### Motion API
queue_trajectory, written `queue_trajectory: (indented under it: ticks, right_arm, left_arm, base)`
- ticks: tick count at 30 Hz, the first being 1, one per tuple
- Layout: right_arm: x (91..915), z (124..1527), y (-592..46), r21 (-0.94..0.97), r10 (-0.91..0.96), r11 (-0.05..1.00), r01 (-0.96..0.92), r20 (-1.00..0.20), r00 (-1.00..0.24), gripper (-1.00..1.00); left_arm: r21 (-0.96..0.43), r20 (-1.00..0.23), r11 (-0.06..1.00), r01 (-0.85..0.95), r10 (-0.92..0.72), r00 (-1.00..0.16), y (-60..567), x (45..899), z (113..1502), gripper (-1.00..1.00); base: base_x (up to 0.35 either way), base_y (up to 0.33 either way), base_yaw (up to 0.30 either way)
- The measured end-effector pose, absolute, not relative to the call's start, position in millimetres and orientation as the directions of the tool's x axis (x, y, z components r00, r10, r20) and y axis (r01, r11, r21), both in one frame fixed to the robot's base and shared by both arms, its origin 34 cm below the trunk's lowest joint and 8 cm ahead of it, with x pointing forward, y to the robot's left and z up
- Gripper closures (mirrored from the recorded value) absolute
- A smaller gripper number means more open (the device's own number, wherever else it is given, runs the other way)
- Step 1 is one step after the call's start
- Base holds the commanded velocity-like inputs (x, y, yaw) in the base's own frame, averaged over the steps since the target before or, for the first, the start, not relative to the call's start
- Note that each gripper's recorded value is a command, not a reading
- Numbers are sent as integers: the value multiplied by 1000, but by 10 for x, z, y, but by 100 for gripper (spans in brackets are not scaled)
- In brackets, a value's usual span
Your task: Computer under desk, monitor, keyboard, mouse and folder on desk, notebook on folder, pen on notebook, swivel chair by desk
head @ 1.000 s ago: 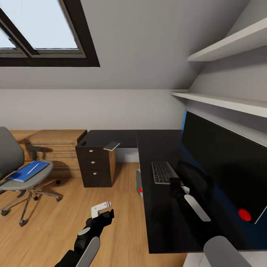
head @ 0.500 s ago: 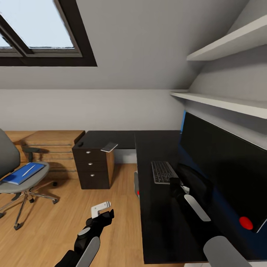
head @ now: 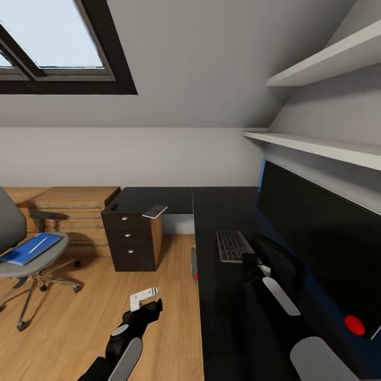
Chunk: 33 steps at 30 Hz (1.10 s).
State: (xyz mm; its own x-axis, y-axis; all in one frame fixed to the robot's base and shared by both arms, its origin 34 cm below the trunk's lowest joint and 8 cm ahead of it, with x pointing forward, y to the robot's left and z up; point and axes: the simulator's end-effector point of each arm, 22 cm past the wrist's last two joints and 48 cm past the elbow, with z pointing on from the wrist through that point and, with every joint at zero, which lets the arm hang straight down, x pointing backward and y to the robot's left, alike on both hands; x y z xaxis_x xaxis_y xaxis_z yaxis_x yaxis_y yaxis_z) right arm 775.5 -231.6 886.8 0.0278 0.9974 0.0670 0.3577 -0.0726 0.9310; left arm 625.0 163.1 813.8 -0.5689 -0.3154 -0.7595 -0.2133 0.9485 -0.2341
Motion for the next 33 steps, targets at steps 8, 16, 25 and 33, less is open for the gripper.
queue_trajectory:
  ticks: [8, 16, 25, 33]
  right_arm:
    - [7756, 8875, -2307, 930, 997, -77, 359, 72, 28, 100]
    - [7756, 8874, -2307, 930, 997, -76, 359, 71, 27, 100]
    - [7752, 8826, -2314, 934, 998, -70, 349, 64, 28, 100]
    - [7796, 8901, -2396, 963, 998, -60, 261, 52, 39, 100]
  left_arm:
    - [-236, -759, 948, -214, -317, -569, 1632, 6251, 8138, -100]
    - [-236, -759, 948, -214, -317, -569, 1631, 6251, 8138, -100]
    - [-249, -756, 941, -229, -337, -561, 1677, 6270, 8164, -100]
    - [-269, -754, 927, -263, -372, -542, 1801, 6314, 8200, -100]
  base:
    - [59, -36, 0]
    - [1, -1, 0]
    - [0, 0, 0]
    - [0, 0, 0]
